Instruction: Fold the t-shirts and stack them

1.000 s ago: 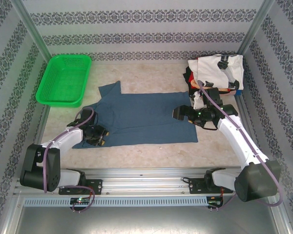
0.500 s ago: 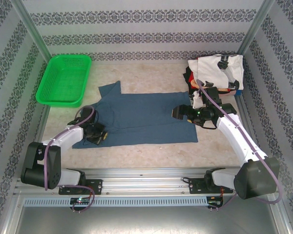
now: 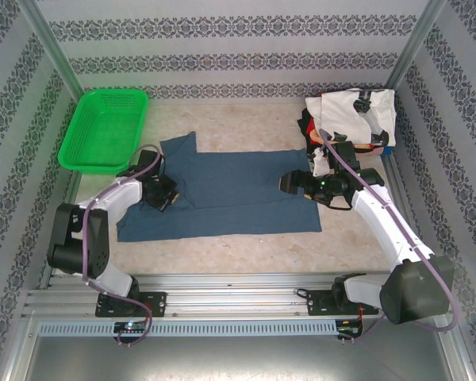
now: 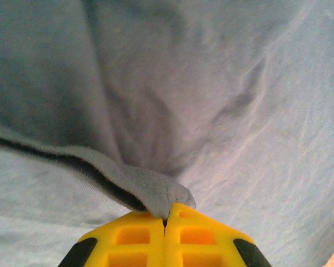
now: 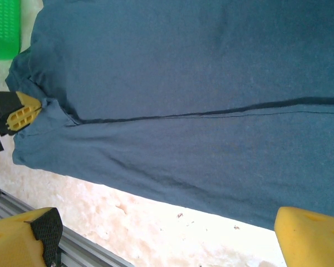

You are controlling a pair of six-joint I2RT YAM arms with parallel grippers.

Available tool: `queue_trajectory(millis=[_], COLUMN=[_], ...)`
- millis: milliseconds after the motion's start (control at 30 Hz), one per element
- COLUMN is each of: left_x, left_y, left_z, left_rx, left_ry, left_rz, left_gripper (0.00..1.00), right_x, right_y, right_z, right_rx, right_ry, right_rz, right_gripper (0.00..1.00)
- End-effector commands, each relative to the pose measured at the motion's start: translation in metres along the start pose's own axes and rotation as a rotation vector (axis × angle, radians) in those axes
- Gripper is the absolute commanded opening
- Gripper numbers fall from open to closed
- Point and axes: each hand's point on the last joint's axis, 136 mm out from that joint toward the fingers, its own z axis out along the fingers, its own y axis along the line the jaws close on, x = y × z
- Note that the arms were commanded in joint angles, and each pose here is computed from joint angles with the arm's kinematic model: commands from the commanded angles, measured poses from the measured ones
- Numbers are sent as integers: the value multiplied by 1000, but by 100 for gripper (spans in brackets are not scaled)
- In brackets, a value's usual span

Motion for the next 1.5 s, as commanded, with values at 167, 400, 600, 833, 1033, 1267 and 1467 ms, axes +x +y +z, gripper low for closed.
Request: queue_trajectory(millis=[167, 400, 600, 833, 1033, 1267, 1467], left_x=[-7, -14, -15, -14, -11, -9, -6], left_y=[-11, -25, -36, -43, -45, -58, -66], left_z=[17, 24, 31, 44, 48, 51, 58], left_rx=[-72, -96, -102, -115, -145, -147, -134], left_ry=[40, 72, 104, 156, 161, 171, 185], left_rz=[181, 292, 366, 428, 479, 556, 592], left_gripper=[0, 0, 0, 0, 0, 1, 2], right_x=[4, 5, 4, 3, 5, 5, 5], right_y=[5, 4, 4, 4, 5, 5, 7], right_z=[4, 6, 8, 10, 11, 12, 13], right_rx=[-31, -34, -39, -41, -42, -44, -50], right_ry=[11, 16, 18, 25, 23, 26, 31], right_rz=[-7, 8, 19, 31, 36, 38, 36], right_gripper=[98, 98, 98, 98, 98, 98, 98])
